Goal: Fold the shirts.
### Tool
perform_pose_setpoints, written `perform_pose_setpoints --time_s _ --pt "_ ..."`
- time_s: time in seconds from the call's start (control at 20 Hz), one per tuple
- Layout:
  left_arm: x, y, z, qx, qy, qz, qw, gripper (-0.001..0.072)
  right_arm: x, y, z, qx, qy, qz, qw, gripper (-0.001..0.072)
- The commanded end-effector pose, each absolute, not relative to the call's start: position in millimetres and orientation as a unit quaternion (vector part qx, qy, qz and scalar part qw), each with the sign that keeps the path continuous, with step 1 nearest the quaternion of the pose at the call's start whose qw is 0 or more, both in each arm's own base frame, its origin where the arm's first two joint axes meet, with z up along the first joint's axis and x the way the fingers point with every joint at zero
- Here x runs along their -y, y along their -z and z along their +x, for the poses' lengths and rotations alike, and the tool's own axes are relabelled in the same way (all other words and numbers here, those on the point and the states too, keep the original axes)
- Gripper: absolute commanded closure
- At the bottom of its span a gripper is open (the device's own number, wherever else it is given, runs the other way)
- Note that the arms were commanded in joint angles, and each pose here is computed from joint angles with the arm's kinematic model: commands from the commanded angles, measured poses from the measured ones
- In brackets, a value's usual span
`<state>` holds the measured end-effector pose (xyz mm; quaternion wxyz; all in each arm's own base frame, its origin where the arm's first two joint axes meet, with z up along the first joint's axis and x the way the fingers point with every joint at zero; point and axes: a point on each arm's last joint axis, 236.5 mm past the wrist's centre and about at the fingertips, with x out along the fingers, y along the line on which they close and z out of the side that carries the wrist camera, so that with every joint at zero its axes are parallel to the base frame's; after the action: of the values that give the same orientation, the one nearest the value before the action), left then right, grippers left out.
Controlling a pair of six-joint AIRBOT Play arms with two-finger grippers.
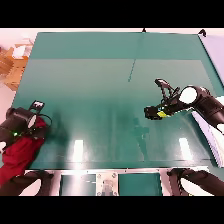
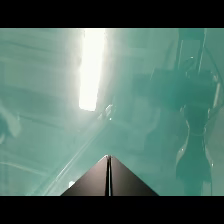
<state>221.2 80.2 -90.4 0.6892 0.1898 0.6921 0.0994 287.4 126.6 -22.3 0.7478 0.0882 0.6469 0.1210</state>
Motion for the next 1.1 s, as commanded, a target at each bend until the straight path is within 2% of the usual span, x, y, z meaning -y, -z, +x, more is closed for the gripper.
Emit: perform_pose_setpoints --time_s 0.0,0.15,0.3,0.4,0.55,0.65,0.75,0.85,1.0,1.05 --pt "-90.4 113.6 215.5 -0.708 -0.097 0.191 0.673 0.0683 -126.8 22.3 287.0 -0.647 -0.121 0.088 0.748 0.0693" --pt "-87.1 97.1 220.7 -0.717 -0.085 0.191 0.665 0.0683 -126.8 22.2 287.1 -0.647 -0.121 0.088 0.748 0.0693" --pt "-60.5 49.3 256.8 -0.705 -0.055 0.154 0.690 0.0683 -126.8 22.2 287.1 -0.647 -0.121 0.088 0.748 0.0693" --pt "-30.4 -7.4 295.2 -0.663 -0.028 0.156 0.732 0.0683 -126.8 22.3 287.0 -0.647 -0.121 0.088 0.748 0.0693" --pt "54.2 -112.0 345.4 -0.549 0.056 0.140 0.822 0.0683 -126.8 22.3 287.4 -0.647 -0.121 0.088 0.748 0.0693" --pt "117.1 -171.8 355.8 -0.471 0.120 0.117 0.866 0.0683 -126.8 22.3 287.3 -0.647 -0.121 0.088 0.748 0.0693" --pt "173.0 -203.4 355.0 -0.410 0.189 0.115 0.885 0.0684 -127.0 22.3 287.2 -0.647 -0.121 0.088 0.748 0.0693" --pt "213.8 -197.5 355.4 -0.394 0.229 0.105 0.884 0.0683 -126.8 22.3 287.3 -0.647 -0.121 0.088 0.748 0.0693" --pt "265.1 -142.2 362.9 -0.435 0.275 0.074 0.854 0.0681 -127.0 22.2 287.7 -0.646 -0.121 0.088 0.748 0.0693" --pt "278.9 -120.6 369.5 -0.450 0.282 0.060 0.845 0.0542 -127.1 22.2 287.6 -0.646 -0.122 0.088 0.748 0.0693"
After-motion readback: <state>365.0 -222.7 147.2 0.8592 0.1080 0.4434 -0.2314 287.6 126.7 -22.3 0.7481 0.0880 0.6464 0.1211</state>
